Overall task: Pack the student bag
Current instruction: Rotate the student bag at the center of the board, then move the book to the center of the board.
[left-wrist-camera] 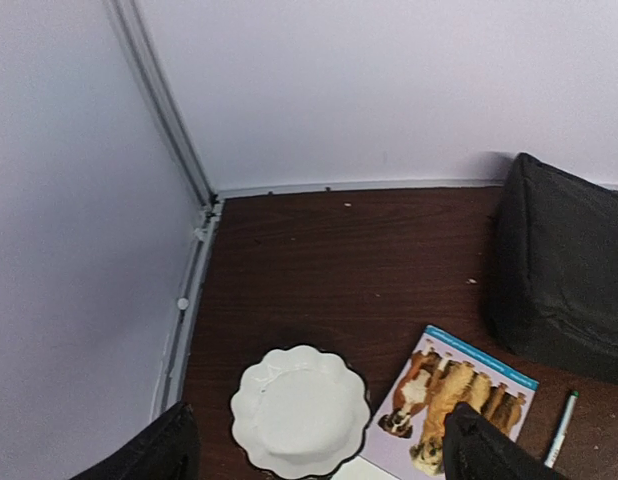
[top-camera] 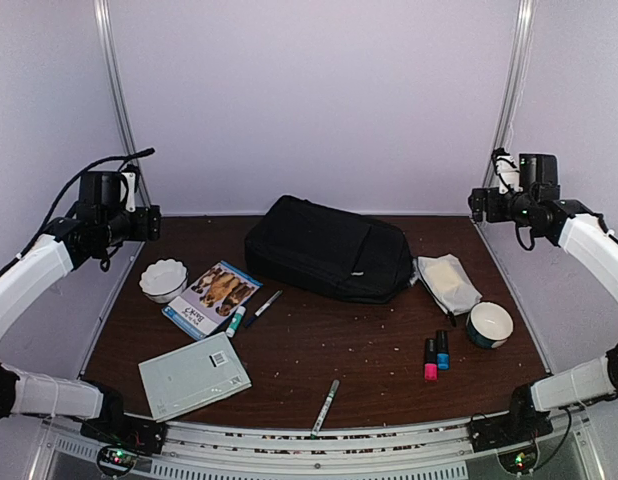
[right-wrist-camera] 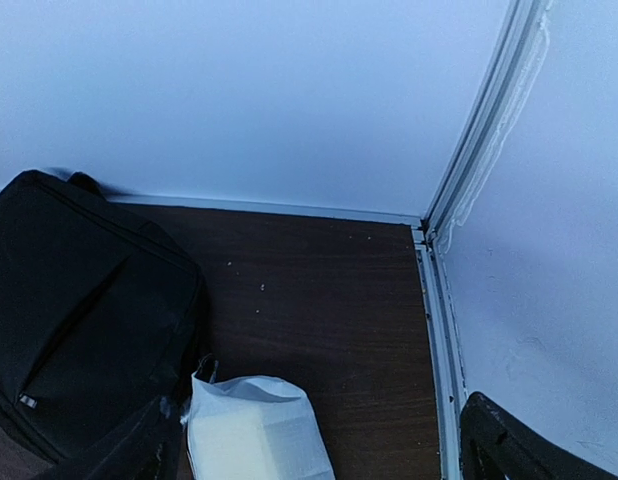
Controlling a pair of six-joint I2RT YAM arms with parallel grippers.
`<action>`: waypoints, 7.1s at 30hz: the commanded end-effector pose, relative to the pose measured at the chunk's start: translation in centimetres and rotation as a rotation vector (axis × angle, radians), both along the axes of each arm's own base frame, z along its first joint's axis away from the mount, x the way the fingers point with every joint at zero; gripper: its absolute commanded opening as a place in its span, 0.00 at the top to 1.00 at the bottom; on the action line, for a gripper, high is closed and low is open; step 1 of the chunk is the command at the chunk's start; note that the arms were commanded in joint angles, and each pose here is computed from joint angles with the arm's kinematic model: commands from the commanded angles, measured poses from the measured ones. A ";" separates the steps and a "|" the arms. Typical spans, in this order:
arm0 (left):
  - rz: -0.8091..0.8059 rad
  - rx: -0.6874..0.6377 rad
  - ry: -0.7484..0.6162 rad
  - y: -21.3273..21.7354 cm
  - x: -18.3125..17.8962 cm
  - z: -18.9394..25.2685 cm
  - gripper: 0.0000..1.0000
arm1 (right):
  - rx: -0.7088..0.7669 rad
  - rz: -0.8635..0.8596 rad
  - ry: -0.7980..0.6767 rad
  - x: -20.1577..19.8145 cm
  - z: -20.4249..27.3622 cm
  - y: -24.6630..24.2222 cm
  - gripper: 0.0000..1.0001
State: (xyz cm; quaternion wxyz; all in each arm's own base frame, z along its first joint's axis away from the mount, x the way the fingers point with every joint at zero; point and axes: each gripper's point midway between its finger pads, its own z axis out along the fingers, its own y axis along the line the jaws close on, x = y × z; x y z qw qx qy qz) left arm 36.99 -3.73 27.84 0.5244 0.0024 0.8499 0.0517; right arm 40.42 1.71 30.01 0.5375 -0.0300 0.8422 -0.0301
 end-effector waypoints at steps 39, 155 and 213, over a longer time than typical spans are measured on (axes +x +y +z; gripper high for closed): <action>-0.684 -0.246 0.478 -29.4 -1.4 -12.8 0.29 | -0.982 1.146 0.458 -4.0 -21.0 20.8 0.44; 0.117 -0.553 1.087 -8.3 -22.8 -24.8 0.03 | -0.028 1.470 0.718 -20.4 -22.4 46.7 0.50; -0.648 -0.246 1.033 -19.3 -10.4 -24.8 0.19 | -0.564 1.289 0.656 -16.4 -26.3 38.5 0.46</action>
